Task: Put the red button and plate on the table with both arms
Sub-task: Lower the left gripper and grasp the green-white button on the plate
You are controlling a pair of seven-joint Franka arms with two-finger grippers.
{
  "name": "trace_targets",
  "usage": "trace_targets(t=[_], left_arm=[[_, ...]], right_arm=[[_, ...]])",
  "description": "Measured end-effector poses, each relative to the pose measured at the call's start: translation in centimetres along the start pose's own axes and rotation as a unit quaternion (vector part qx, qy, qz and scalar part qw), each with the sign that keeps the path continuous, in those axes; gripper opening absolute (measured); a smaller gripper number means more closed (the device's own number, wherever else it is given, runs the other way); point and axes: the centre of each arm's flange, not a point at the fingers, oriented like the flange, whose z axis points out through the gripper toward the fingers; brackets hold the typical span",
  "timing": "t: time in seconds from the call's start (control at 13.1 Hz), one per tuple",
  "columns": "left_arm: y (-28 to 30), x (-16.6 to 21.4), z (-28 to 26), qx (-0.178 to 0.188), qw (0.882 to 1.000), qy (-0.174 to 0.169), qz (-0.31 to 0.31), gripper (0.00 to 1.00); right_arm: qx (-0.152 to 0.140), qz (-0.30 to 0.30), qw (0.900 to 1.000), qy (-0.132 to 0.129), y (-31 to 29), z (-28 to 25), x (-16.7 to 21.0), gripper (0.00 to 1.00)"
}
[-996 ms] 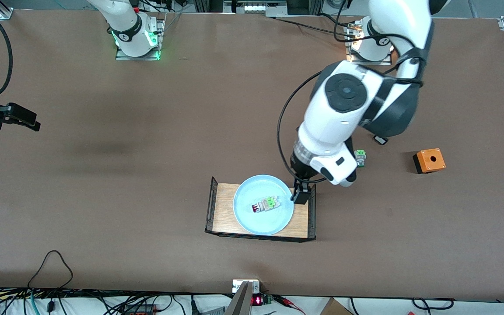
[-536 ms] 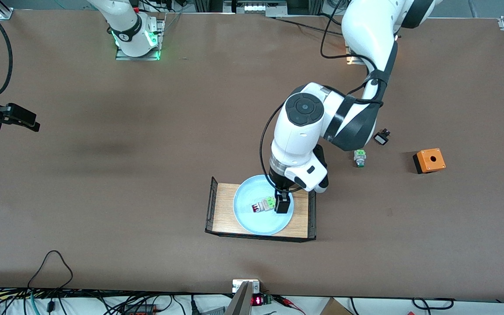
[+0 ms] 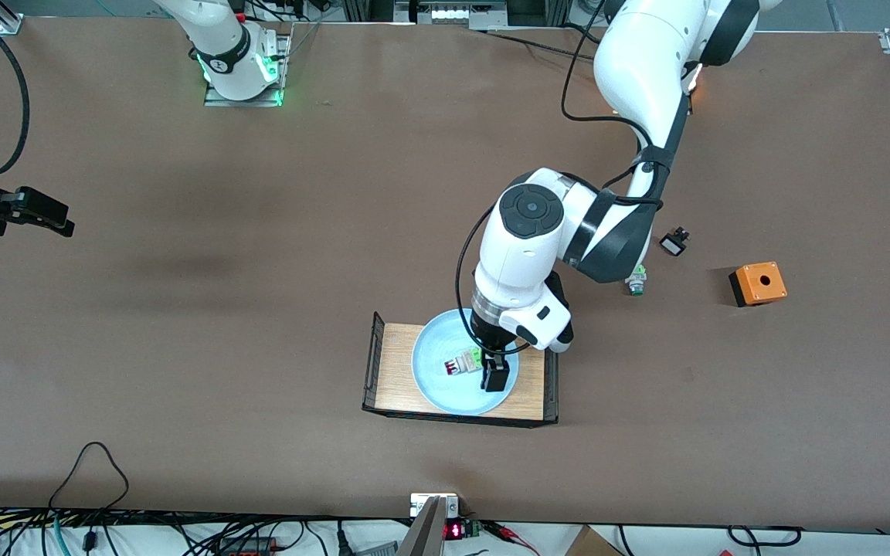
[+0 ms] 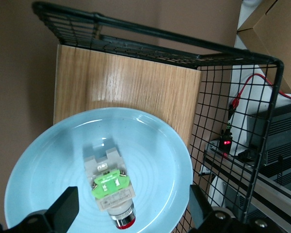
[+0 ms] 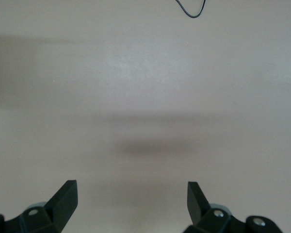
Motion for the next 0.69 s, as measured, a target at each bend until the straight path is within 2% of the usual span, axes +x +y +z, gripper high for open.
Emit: trace_targets(t=[0.69], left_arm=[[-1.0,0.0,2.9,0.010,1.000,0.013,-0.002,1.00]], right_arm=[[0.000,0.001,1.000,-0.002,0.0,0.2,0.0,1.00]])
